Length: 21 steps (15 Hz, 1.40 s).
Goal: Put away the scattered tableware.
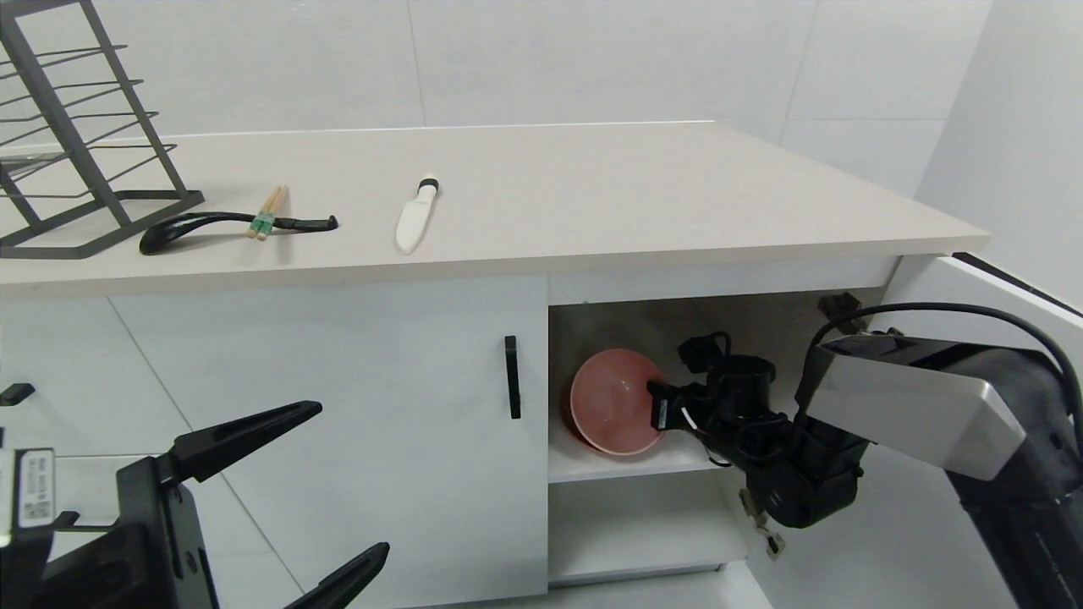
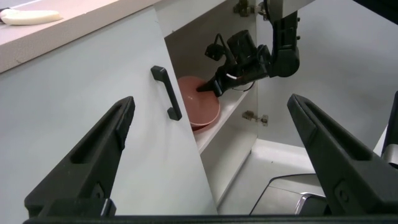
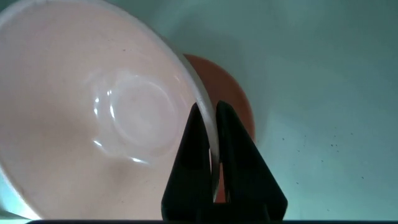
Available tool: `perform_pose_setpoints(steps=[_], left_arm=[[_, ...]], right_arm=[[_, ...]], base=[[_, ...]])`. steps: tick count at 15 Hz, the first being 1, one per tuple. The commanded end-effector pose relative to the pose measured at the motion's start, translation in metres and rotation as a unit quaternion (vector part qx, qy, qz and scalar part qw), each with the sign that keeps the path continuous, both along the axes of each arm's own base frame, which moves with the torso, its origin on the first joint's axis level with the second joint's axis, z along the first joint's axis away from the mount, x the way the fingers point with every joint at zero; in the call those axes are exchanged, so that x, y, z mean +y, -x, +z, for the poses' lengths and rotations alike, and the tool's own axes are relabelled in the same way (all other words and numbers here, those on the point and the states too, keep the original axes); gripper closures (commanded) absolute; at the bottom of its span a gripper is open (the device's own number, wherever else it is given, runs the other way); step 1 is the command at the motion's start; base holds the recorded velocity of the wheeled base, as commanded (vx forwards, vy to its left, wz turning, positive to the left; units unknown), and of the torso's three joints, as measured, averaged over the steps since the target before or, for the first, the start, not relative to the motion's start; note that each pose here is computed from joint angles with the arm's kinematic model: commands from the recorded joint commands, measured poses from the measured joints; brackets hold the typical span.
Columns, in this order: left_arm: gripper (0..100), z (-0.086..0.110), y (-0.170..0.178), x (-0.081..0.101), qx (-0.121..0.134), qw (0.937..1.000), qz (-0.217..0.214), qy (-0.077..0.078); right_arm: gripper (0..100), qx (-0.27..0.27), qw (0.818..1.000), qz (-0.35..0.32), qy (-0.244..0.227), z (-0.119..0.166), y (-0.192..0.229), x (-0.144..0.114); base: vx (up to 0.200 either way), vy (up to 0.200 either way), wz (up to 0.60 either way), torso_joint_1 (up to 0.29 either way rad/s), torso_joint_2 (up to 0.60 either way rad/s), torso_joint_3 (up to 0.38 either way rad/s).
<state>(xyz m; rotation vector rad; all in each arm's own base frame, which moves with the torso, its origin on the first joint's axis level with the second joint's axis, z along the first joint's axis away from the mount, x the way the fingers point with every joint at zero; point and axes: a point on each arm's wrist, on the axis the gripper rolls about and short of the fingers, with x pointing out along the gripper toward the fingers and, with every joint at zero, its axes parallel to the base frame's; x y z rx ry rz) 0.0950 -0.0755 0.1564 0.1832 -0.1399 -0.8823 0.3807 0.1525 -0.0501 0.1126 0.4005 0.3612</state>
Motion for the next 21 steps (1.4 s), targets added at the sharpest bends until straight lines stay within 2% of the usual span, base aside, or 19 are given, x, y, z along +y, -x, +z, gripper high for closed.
perform_pose_setpoints(steps=[1,2,13,16,18,20,21], left_arm=[[0,0.000,0.000,0.000,0.001,1.0000,0.000,0.000],[0,0.000,0.000,0.000,0.001,1.0000,0.000,0.000],[0,-0.001,-0.001,0.000,0.004,1.0000,0.000,-0.003],[0,-0.002,-0.001,0.000,0.005,1.0000,0.000,-0.004],[0,-0.002,-0.001,0.000,0.005,1.0000,0.000,-0.004],[0,-0.002,-0.001,-0.001,0.006,1.0000,0.000,-0.004],[0,-0.002,-0.001,-0.001,0.006,1.0000,0.000,-0.004]], right_arm=[[100,0.008,1.000,0.001,0.004,-0.005,0.002,-0.001],[0,0.008,1.000,0.001,0.004,-0.006,0.002,-0.001],[0,-0.018,1.000,0.016,-0.001,0.001,0.005,0.009],[0,-0.029,0.999,0.018,-0.005,0.013,0.007,0.010],[0,-0.049,0.999,0.019,-0.013,0.037,0.018,0.007],[0,-0.040,0.999,0.028,-0.009,0.050,0.039,0.005],[0,-0.026,0.999,0.044,0.007,0.061,0.066,0.003]], base=[[0.000,0.000,0.00,0.000,0.00,0.000],[0.000,0.000,0.00,0.000,0.00,0.000],[0.000,0.000,0.00,0.000,0.00,0.000],[0.000,0.000,0.00,0.000,0.00,0.000],[0.000,0.000,0.00,0.000,0.00,0.000],[0.000,0.000,0.00,0.000,0.00,0.000],[0.000,0.000,0.00,0.000,0.00,0.000]])
